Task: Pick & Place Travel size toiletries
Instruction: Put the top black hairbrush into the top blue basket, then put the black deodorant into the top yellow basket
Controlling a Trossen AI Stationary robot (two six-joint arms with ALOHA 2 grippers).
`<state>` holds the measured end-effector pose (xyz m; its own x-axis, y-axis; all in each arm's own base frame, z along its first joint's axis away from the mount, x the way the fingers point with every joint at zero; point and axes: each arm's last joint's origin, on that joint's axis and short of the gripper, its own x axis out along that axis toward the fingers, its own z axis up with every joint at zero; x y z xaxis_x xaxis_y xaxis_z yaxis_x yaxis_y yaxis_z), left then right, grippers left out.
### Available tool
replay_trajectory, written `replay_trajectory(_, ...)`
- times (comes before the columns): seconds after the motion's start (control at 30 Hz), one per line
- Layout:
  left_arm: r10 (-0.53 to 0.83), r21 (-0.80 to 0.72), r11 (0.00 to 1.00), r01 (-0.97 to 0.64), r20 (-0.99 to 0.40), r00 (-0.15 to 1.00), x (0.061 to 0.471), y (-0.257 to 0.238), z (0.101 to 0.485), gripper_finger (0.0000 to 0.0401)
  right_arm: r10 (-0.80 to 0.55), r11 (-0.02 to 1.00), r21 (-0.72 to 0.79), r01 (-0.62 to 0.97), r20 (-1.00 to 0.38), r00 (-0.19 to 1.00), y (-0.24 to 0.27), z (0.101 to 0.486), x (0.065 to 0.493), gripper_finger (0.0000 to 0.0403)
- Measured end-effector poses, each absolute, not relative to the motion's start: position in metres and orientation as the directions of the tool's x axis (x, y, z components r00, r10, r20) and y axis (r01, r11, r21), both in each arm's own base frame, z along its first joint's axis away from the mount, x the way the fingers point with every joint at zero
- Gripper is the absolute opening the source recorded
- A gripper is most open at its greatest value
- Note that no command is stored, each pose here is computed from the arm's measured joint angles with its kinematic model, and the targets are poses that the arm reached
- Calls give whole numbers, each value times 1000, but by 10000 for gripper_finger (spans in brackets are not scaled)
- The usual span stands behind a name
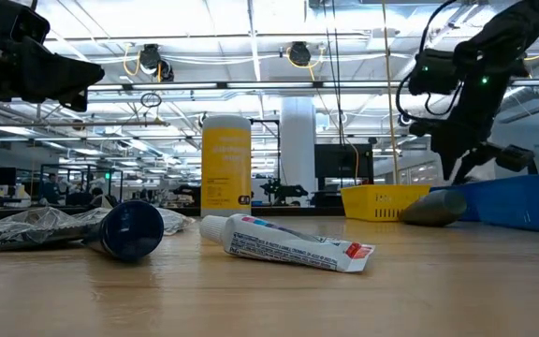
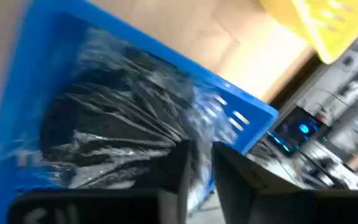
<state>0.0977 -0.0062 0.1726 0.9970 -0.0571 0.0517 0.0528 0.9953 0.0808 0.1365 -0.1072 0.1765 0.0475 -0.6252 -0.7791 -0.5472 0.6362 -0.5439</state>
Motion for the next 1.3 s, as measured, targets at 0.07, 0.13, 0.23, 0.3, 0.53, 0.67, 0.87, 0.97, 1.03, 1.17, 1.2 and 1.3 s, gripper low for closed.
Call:
replay_trajectory(0.07,-57,81,995,53,52,997,98,-6,173,33,-651,619,-586,-523,-755,76,-109,178,139,95)
replay_trajectory(0.13,-57,81,995,53,52,997,98,-6,173,33,-671,602,-623,-499,-734,105,-110,181,141,127)
replay_trajectory(0.23,-57,81,995,53,52,997,98,-6,173,33,-730,549,-686,-478,-672,127,-113,188,144,176)
replay_trajectory(0.3,-57,80,995,53,52,997,98,-6,173,33,-763,521,-721,-457,-633,128,-115,192,145,202)
replay_trajectory(0.53,-57,81,995,53,52,997,98,-6,173,33,-910,396,-912,-106,-405,87,-106,209,159,235)
replay_trajectory(0.67,-57,80,995,53,52,997,98,-6,173,33,-913,385,-922,36,-375,161,-86,210,170,229)
replay_trajectory(0.87,-57,81,995,53,52,997,98,-6,173,33,-848,498,-809,312,-380,370,-50,211,186,219)
replay_trajectory(0.97,-57,81,995,53,52,997,98,-6,173,33,-728,667,-625,406,-431,533,-34,211,193,218)
replay_trajectory(1.03,-57,81,995,53,52,997,98,-6,173,33,-620,779,-463,423,-465,632,-25,211,197,219)
replay_trajectory(1.17,-57,81,995,53,52,997,98,-6,173,33,-404,911,-139,389,-497,768,-11,213,203,232)
replay_trajectory(1.2,-57,81,995,53,52,997,98,-6,173,33,-347,929,-67,365,-508,788,-8,212,203,237)
replay_trajectory(1.3,-57,80,995,53,52,997,98,-6,173,33,-210,943,109,314,-536,818,2,210,205,259)
